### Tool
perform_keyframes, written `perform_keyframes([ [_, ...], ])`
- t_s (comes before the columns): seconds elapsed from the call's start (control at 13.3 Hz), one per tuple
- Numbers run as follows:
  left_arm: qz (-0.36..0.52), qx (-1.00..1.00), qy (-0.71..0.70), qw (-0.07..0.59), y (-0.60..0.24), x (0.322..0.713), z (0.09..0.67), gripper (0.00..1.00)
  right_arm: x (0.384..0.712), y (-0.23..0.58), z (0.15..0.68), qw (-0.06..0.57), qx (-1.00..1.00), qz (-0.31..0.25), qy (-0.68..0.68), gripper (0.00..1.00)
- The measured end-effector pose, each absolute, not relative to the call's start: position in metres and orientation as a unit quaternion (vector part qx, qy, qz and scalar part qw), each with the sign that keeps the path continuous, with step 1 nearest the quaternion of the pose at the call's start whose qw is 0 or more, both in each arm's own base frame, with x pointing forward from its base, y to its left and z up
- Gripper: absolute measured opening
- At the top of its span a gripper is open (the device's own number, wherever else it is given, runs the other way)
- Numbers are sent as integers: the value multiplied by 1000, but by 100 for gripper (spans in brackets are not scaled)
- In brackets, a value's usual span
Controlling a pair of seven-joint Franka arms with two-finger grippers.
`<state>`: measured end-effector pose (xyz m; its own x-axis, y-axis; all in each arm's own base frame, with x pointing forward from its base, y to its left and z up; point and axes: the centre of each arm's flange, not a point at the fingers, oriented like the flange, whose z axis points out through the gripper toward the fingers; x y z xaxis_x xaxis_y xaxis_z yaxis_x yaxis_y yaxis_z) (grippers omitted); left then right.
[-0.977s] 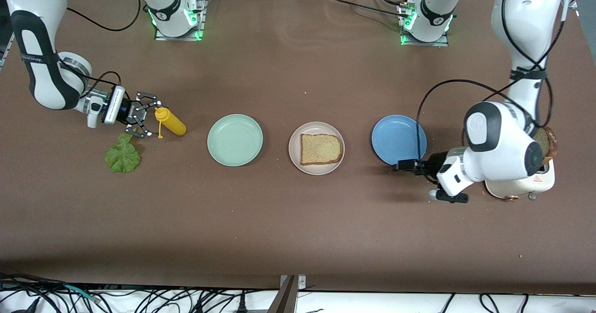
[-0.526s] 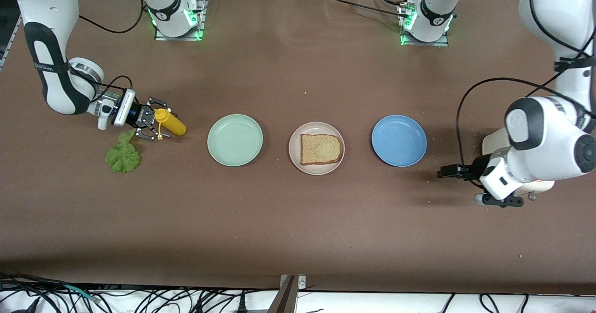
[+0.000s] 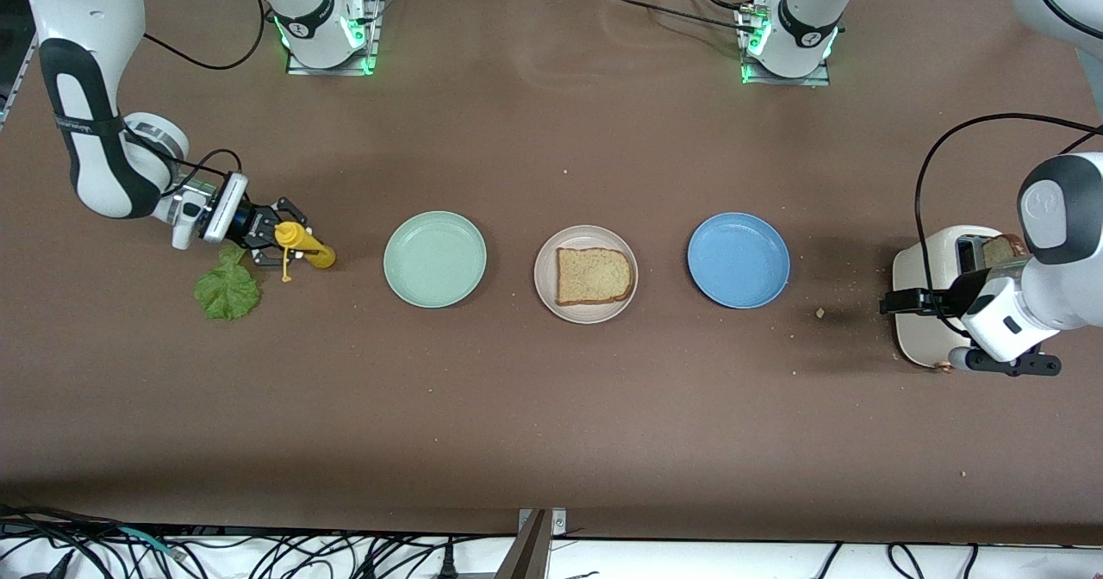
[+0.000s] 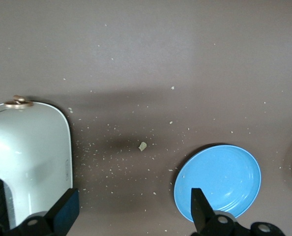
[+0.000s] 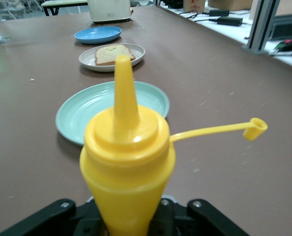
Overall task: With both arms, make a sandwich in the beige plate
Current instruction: 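Grasp the mustard bottle with the right gripper while the left gripper grips toast, then lift the mustard bottle over the toast on the beige plate, right gripper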
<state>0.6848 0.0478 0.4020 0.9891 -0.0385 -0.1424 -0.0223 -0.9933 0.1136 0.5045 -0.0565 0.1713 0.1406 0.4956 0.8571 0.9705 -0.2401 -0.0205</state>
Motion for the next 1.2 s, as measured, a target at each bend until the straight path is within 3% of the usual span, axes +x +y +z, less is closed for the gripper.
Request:
perform_keyframes([
  [0.23, -73, 997, -22, 29, 53, 681, 415, 100, 544, -49, 200, 282, -694, -379, -543, 13],
  [0.75, -66, 997, -31, -9, 60, 672, 449, 100, 618, 20, 278, 202, -758, -294, -547, 7],
  [0.98, -65, 997, -50, -10, 62, 671, 452, 100, 638, 77, 310, 140, -790, -250, -542, 7],
  [1.2, -67, 996, -66, -13, 80, 668, 455, 100, 636, 155, 327, 81, -812, -210, -538, 7],
])
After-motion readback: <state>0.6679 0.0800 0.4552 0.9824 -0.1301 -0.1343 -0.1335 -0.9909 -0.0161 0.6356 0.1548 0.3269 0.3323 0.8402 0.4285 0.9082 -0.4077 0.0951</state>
